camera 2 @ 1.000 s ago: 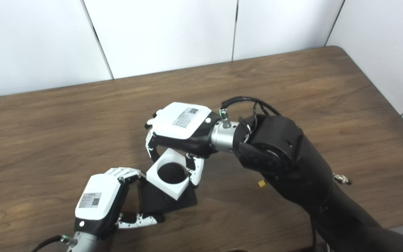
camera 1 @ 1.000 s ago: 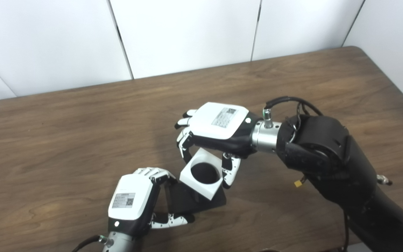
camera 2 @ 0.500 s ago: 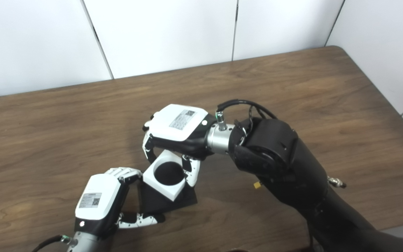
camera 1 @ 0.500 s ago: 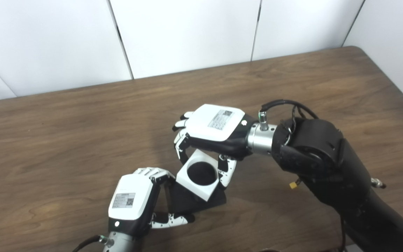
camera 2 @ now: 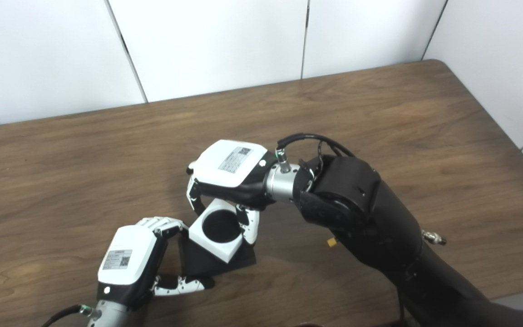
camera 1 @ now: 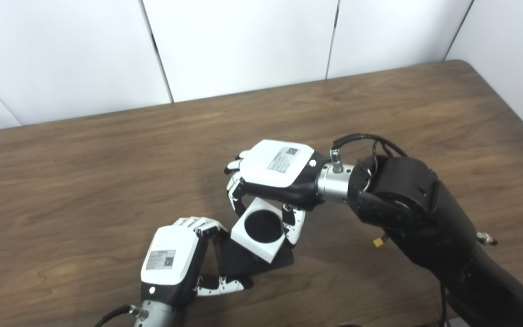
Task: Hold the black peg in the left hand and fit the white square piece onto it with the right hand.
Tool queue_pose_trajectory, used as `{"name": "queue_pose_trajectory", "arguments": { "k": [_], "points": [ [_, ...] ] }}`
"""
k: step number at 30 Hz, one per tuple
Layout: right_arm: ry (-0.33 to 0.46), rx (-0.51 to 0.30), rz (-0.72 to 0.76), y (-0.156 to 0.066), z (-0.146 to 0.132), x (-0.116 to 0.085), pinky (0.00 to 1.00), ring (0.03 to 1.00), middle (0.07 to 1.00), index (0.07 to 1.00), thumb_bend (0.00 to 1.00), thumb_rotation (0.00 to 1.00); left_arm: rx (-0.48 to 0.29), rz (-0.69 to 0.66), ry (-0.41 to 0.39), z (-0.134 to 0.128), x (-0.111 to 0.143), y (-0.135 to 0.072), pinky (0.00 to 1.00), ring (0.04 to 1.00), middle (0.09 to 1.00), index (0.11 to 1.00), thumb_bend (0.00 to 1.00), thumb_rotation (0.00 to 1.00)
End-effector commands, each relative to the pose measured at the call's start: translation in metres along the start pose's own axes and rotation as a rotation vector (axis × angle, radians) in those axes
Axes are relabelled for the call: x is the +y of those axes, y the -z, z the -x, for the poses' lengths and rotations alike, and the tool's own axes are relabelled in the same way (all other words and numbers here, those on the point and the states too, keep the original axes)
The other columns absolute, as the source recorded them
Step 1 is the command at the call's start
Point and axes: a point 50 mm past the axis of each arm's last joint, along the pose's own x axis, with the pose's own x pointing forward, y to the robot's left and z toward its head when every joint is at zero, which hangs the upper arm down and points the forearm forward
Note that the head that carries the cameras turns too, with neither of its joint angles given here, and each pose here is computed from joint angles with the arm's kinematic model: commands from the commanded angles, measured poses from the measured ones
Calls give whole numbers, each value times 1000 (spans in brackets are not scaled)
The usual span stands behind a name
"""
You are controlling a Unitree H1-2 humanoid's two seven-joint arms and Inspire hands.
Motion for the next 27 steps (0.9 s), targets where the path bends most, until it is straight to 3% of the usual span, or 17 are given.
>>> {"name": "queue_pose_trajectory", "arguments": {
  "k": [1, 5, 6, 9, 27],
  "points": [
    [50, -7, 55, -1, 3, -14, 924, 920, 785, 492, 525, 147, -2, -39, 30, -1, -3, -1, 747, 726, 686, 486, 523, 52],
    [45, -6, 55, -1, 3, -14, 924, 920, 786, 492, 525, 151, -2, -37, 26, -2, -3, -1, 747, 725, 684, 486, 523, 52],
    [43, -6, 55, -1, 3, -14, 922, 923, 788, 557, 757, 209, -1, -36, 26, -2, -3, -2, 747, 725, 685, 486, 523, 52],
    [45, -5, 52, -1, 3, -15, 921, 923, 789, 597, 912, 261, -1, -37, 29, -2, -3, -2, 747, 725, 686, 486, 523, 52],
    [102, 20, 12, 7, 13, -28, 938, 932, 797, 628, 967, 299, -1, -38, 32, -2, -4, 0, 748, 727, 688, 486, 523, 52]
  ]
}}
